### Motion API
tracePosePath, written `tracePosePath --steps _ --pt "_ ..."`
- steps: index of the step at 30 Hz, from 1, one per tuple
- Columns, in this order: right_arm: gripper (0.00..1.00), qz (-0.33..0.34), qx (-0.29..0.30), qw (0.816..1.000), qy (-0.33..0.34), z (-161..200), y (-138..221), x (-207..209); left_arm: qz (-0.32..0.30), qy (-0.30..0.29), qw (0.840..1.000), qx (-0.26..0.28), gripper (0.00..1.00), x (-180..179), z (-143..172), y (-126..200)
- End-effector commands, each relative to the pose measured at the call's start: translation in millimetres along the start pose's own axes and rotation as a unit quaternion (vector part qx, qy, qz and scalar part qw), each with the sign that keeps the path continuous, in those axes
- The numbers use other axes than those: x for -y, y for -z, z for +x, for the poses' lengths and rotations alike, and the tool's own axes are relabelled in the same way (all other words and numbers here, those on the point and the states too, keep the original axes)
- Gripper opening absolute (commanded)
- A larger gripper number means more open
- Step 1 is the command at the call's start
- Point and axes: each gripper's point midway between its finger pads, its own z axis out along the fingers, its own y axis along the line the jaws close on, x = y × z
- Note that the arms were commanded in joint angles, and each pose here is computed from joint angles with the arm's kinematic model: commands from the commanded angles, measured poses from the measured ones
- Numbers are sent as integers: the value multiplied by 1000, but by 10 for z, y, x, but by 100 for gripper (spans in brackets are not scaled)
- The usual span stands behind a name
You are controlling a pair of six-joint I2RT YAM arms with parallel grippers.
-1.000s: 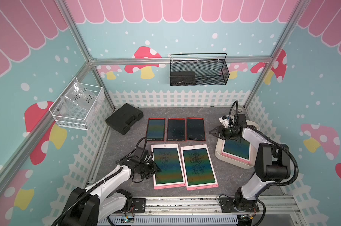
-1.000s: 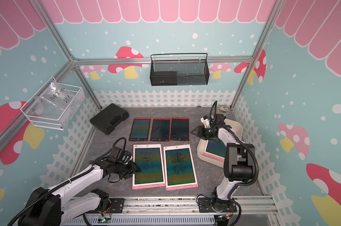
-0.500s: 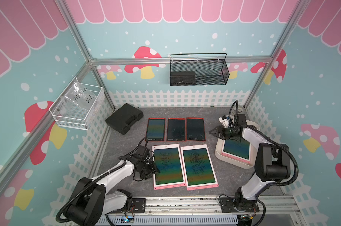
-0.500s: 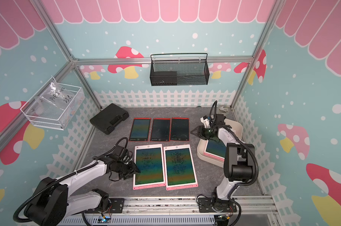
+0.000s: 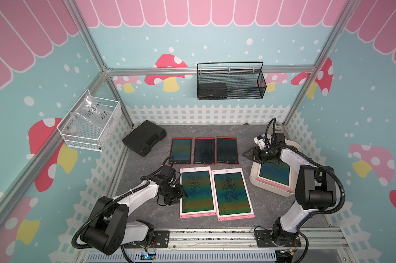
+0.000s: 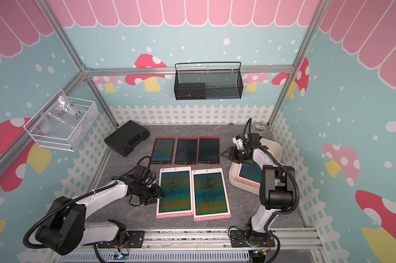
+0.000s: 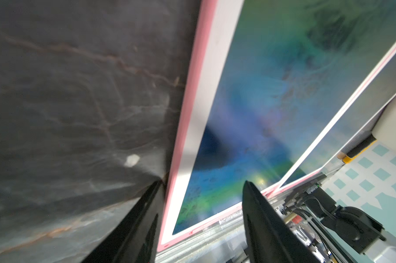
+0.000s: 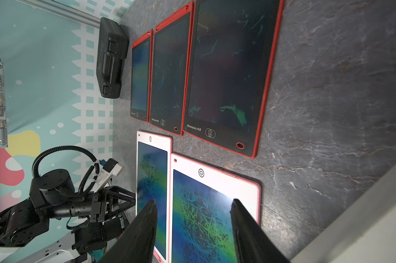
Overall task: Take out the writing tablet from the storage box
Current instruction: Place the writing tablet at the center of the board.
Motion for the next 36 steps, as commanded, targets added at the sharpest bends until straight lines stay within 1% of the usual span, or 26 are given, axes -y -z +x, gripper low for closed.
tracePosePath --steps 1,6,10,14,17,21,24,26,28,31,34,36 --pt "55 -9 -10 1000 14 -1 -32 -49 -17 1 1000 12 63 -37 -51 79" --pt "55 1 -6 1000 19 -39 -10 -42 -36 4 999 25 65 -76 -100 181" --pt "55 14 2 1000 28 -111 34 -54 -38 5 997 61 66 -12 -226 407" --pt "54 37 14 999 33 -194 120 -41 -35 -11 996 83 66 188 -372 632" --pt "54 58 37 997 28 -288 269 8 -39 -34 994 92 67 420 -490 760" --pt "54 84 84 993 0 -418 615 171 -27 -90 989 112 67 1018 -662 907" --pt "54 125 116 985 -36 -454 898 407 -17 -137 984 112 67 1534 -765 842" --pt "54 172 124 975 -72 -422 1069 657 -11 -169 979 109 67 1864 -828 733" --pt "54 222 112 964 -99 -352 1182 876 7 -197 975 100 66 2216 -875 566" --pt "54 288 84 945 -130 -221 1324 1120 39 -236 968 72 66 2699 -854 290" --pt "55 340 75 926 -145 -127 1464 1241 65 -267 960 51 65 3120 -810 70" --pt "56 363 71 917 -148 -87 1530 1279 67 -278 957 47 65 3283 -813 -22"
